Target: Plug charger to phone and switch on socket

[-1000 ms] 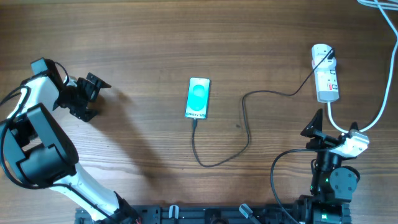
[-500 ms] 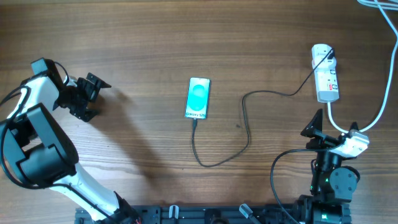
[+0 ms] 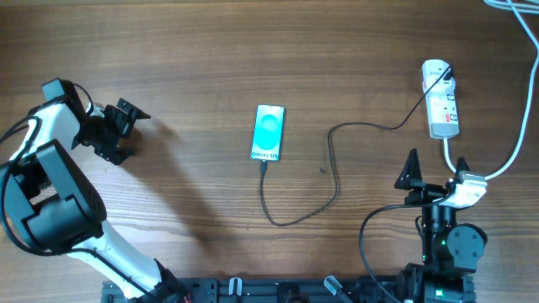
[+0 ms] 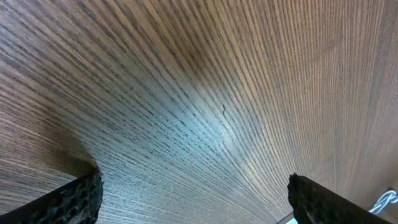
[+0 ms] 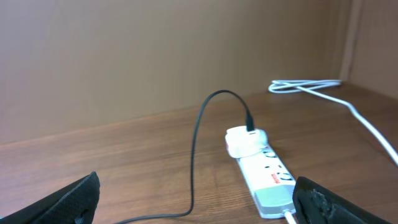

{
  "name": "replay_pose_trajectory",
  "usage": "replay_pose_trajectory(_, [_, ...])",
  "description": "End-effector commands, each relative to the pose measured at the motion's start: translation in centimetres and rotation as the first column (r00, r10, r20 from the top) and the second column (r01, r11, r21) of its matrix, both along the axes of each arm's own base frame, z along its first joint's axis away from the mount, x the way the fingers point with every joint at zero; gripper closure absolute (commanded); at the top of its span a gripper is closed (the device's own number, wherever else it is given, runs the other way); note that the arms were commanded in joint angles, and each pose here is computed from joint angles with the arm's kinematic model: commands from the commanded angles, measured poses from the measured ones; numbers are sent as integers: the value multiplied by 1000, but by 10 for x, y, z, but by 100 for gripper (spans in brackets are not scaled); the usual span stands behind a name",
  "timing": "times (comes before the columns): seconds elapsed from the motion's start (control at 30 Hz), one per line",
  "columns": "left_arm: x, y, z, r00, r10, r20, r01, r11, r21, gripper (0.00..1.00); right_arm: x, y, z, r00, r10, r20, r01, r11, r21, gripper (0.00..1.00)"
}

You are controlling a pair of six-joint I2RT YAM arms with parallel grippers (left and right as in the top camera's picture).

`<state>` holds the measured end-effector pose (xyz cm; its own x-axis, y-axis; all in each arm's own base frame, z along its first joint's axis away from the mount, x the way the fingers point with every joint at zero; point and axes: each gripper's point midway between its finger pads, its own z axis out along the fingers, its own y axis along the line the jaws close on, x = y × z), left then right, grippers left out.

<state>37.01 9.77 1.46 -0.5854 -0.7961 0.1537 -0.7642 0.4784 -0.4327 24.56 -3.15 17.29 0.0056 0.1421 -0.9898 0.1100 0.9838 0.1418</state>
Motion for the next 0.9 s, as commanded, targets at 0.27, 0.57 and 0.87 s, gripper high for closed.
replay_pose_trajectory(0.27, [-18, 2, -26, 996, 2, -92, 0, 1000, 28, 0, 0, 23, 6, 991, 133, -6, -129, 951, -282, 0])
replay_pose_trajectory(0.57, [-18, 2, -26, 996, 2, -92, 0, 1000, 28, 0, 0, 22, 6, 992, 129, -6, -125, 951, -281, 0])
replay_pose_trajectory(0.87, [-18, 2, -26, 996, 2, -92, 0, 1000, 28, 0, 0, 23, 6, 991, 130, -5, -127, 951, -282, 0])
